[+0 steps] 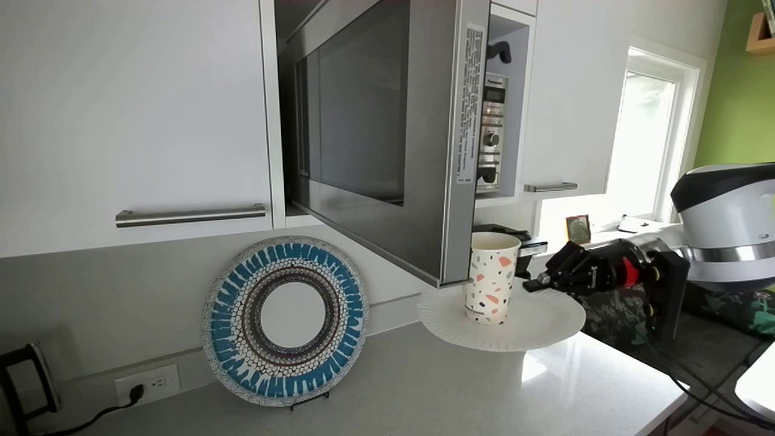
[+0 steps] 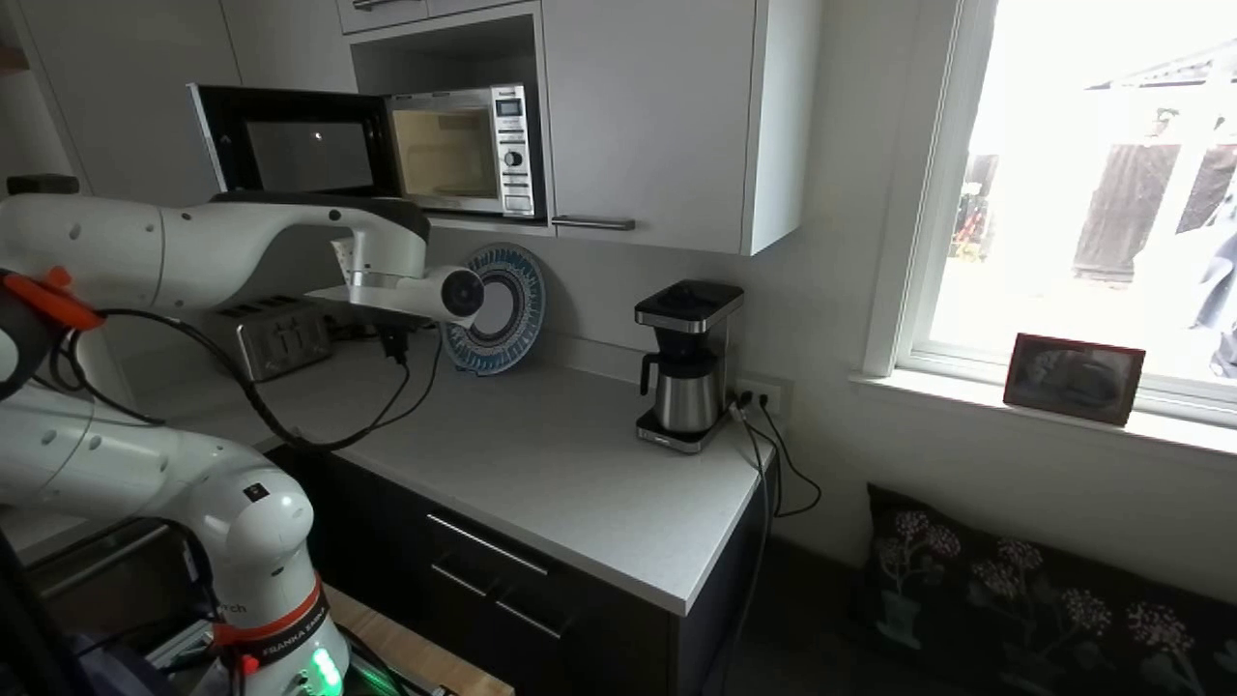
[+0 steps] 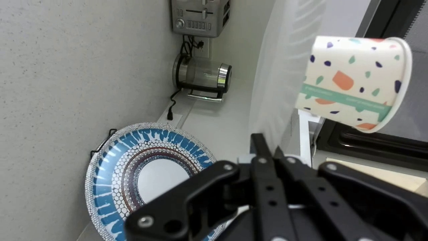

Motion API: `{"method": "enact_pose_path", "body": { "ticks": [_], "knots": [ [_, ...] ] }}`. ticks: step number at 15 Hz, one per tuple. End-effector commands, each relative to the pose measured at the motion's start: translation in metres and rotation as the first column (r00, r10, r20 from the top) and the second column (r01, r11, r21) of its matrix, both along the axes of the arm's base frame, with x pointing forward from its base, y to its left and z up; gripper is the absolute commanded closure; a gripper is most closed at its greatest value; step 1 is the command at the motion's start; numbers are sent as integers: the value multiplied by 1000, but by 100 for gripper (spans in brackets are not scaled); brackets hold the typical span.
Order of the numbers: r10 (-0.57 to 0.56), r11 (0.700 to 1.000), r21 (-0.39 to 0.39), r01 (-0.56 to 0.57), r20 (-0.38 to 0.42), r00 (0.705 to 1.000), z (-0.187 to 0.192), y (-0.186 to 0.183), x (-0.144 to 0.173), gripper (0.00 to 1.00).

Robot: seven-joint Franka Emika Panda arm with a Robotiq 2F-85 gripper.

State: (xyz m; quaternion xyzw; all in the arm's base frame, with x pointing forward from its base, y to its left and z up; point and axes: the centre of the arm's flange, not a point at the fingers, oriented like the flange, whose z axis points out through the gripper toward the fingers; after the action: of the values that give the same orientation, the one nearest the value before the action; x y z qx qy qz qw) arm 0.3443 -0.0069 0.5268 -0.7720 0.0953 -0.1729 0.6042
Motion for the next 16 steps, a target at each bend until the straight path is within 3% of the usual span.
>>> {"method": "enact_pose_path", "body": {
  "ticks": [1,8,16],
  "knots": [
    [0,1000,2,0,-1,1000,-4,0,-1,99],
    [-3,1000,2,3,7,1000,-2,-1,-3,100],
    [56,997,55,-55,-20,998,-52,-11,3,100]
  ]
}}
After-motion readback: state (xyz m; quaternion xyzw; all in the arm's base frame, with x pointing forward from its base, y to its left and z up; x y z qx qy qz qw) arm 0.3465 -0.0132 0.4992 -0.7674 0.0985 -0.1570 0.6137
